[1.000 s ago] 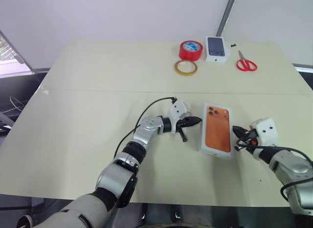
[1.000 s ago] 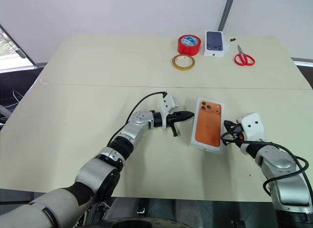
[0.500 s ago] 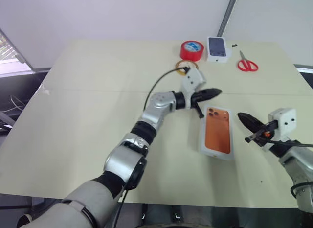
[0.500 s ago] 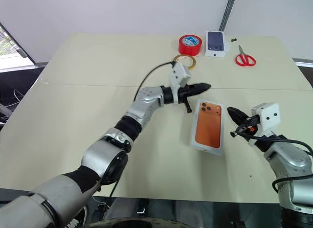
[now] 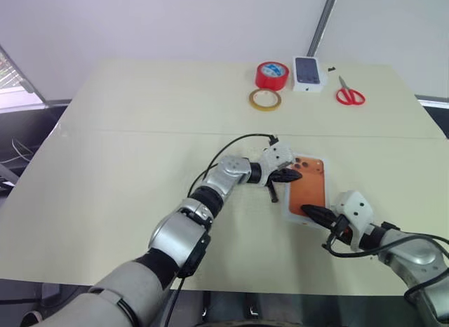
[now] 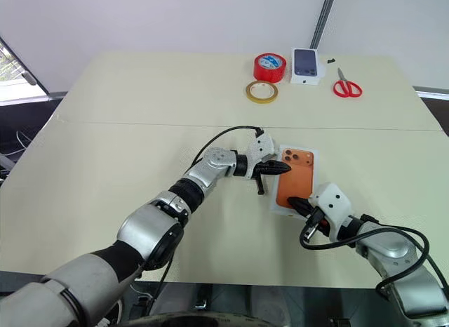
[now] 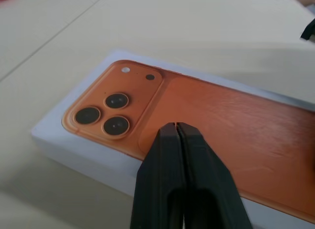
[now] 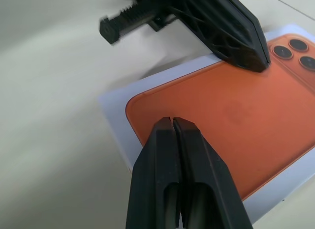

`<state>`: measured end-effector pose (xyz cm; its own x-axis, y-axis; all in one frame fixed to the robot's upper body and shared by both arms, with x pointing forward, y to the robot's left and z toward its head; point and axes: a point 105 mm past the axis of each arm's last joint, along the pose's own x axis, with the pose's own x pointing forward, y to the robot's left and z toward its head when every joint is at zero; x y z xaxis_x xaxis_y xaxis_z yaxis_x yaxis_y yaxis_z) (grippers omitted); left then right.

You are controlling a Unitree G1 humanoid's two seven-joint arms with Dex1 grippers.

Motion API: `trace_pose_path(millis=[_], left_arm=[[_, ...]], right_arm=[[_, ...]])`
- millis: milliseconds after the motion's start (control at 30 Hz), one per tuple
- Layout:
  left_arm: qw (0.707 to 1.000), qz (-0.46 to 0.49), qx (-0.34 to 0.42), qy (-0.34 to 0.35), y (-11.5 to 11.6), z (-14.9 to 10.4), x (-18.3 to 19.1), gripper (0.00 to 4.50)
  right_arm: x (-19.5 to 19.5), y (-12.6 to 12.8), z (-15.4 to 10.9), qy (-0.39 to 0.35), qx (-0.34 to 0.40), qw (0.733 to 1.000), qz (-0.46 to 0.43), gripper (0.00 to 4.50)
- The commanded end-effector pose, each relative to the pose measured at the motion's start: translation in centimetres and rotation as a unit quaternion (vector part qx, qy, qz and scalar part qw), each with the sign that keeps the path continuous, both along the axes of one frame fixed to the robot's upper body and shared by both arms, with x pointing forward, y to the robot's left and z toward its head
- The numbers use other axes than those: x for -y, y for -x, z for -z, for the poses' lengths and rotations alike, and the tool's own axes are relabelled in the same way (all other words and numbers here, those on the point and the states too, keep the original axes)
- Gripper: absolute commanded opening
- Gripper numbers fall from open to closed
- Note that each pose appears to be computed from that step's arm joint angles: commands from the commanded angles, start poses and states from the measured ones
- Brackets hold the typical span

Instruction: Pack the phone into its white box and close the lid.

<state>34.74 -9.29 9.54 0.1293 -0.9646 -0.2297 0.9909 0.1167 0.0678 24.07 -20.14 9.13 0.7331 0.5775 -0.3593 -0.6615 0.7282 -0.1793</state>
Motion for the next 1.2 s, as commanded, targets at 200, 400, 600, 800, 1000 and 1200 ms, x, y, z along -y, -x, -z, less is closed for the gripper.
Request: trace_pose_path(millis=[200, 400, 600, 800, 1000, 1200], left_arm=[[0.993, -0.006, 0.016, 0.120, -1.2, -4.9, -4.6, 4.39], [0.990, -0.047, 0.085, 0.104, 0.6, -6.1, -11.4, 4.50], [0.990, -0.107, 0.071, 0.061, 3.3, -4.7, -17.6, 4.50], [0.983, -0.176, 0.039, 0.024, 5.7, -2.9, -22.4, 4.50], [0.973, -0.229, 0.039, 0.012, 6.1, -2.8, -24.2, 4.50], [0.970, -0.239, 0.031, -0.022, 6.5, -2.0, -25.4, 4.50]], right_arm=[[0.3, -1.7, -4.9, -0.110, 0.061, 0.992, 0.003, 3.02], [0.4, -1.5, -5.7, -0.086, 0.075, 0.993, -0.030, 4.47], [0.7, -0.5, -6.1, -0.066, 0.073, 0.991, -0.089, 4.47], [2.1, -0.7, -5.5, -0.052, 0.057, 0.993, -0.094, 4.47], [3.3, -1.2, -4.9, -0.044, 0.048, 0.995, -0.081, 4.47], [4.2, -1.2, -4.5, -0.039, 0.042, 0.996, -0.072, 4.47]])
